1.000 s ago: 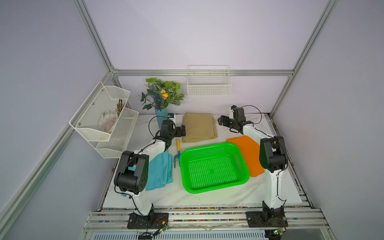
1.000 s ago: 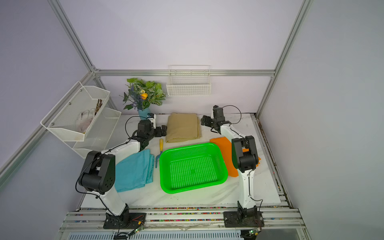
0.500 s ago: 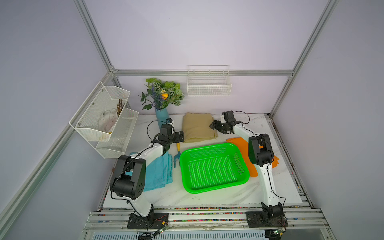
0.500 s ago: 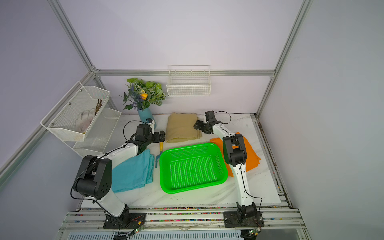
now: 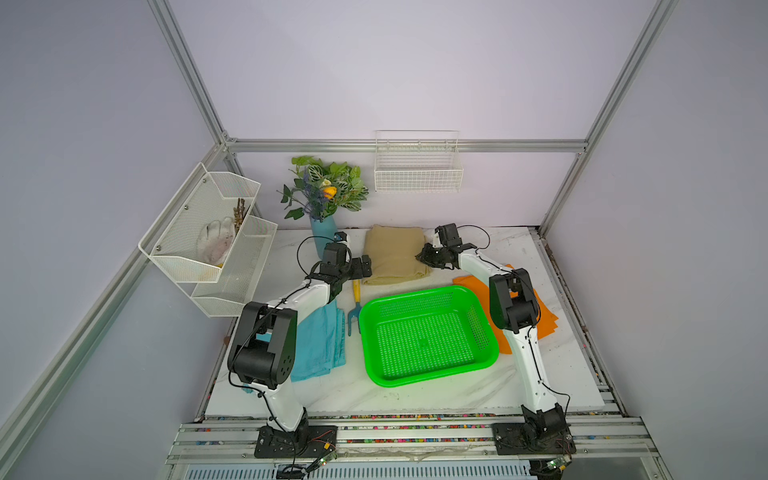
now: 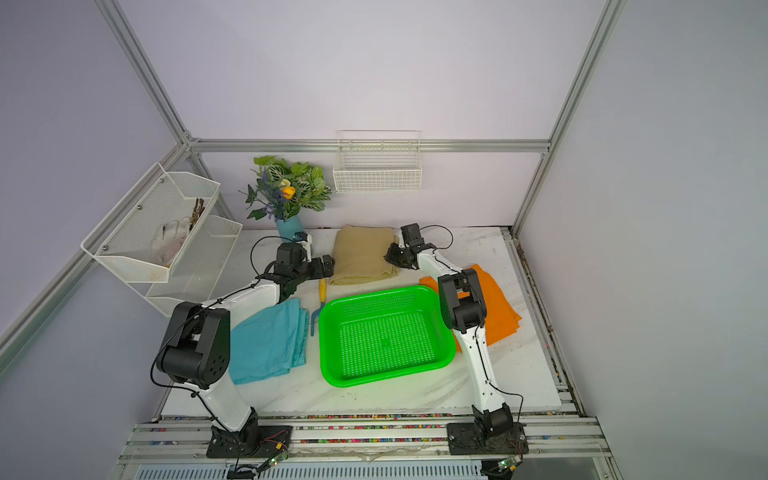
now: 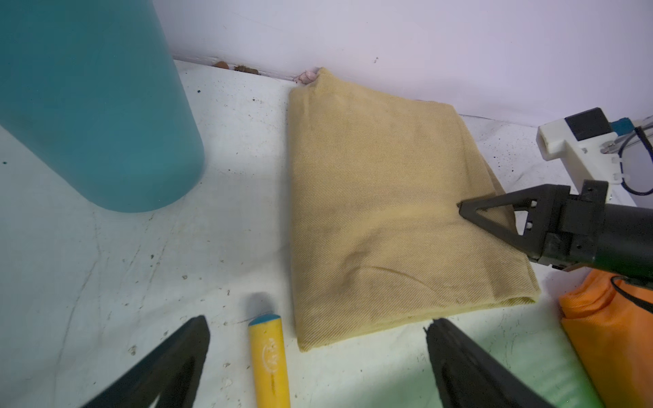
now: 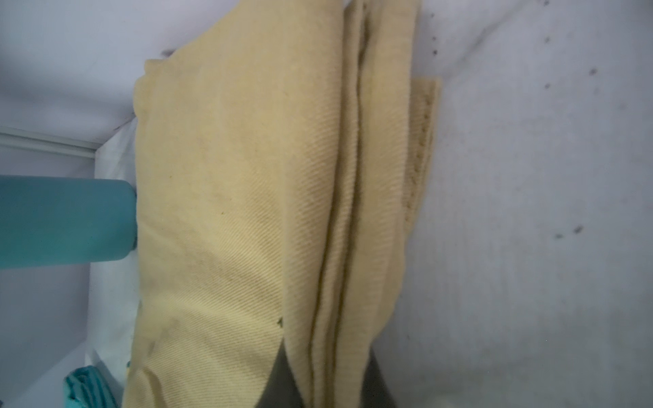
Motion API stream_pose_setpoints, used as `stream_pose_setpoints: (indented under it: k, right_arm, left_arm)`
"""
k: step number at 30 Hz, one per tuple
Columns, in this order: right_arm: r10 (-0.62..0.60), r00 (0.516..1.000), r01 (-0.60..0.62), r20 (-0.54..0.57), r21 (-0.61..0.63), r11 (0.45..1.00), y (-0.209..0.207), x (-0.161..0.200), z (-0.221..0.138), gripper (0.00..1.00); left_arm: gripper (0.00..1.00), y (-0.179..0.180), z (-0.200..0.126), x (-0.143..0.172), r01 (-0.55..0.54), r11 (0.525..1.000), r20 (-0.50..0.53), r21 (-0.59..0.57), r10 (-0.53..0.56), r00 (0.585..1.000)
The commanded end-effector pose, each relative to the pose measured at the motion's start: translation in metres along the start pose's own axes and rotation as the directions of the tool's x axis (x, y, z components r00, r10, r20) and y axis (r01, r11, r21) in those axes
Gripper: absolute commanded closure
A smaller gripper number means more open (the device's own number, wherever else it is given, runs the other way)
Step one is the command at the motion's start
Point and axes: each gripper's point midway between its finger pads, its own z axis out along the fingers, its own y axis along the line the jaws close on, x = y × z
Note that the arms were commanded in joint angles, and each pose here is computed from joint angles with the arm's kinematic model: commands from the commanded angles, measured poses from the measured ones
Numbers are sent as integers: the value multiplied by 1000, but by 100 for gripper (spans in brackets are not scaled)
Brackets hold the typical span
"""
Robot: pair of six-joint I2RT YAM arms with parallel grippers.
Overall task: Put the folded long pants in the basket
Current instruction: Pick up the long pant at the center of the board.
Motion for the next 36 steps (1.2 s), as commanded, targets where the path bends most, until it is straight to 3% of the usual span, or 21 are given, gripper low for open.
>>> stream_pose_setpoints:
  k: [1, 8, 15, 22, 29, 31, 33, 36]
  right_arm:
    - [-6, 1000, 6, 17, -2, 1000, 5, 2, -10, 100]
    - [19, 997, -19, 68, -9, 1000, 0, 5, -42, 100]
    - [43, 998, -42, 48, -28, 999, -6, 12, -41, 100]
    - [46, 997, -43, 54, -58, 997, -2, 10, -39, 100]
    - [47, 997, -43, 56, -71, 997, 3, 5, -36, 100]
    - [47, 997, -42, 56, -73, 996, 3, 4, -34, 100]
    - [47, 997, -42, 63, -73, 996, 4, 2, -34, 100]
    - [74, 993, -66, 91, -94, 993, 10, -9, -35, 100]
  left_arm:
    - [0, -13, 14, -18, 61, 996, 29, 67, -63, 998]
    - [0, -16, 56, -3, 165, 982, -37, 97, -162, 986]
    - [0, -17, 94, 17, 263, 959, -125, 108, -249, 960]
    - [6, -22, 124, 44, 262, 961, -230, 89, -236, 944]
    - [47, -51, 135, 68, 297, 938, -345, 179, -223, 912]
    - [68, -54, 133, 69, 312, 931, -358, 191, -230, 905]
    - [99, -55, 130, 65, 334, 926, -355, 176, -257, 899]
    - [100, -57, 125, 49, 384, 912, -341, 144, -318, 885]
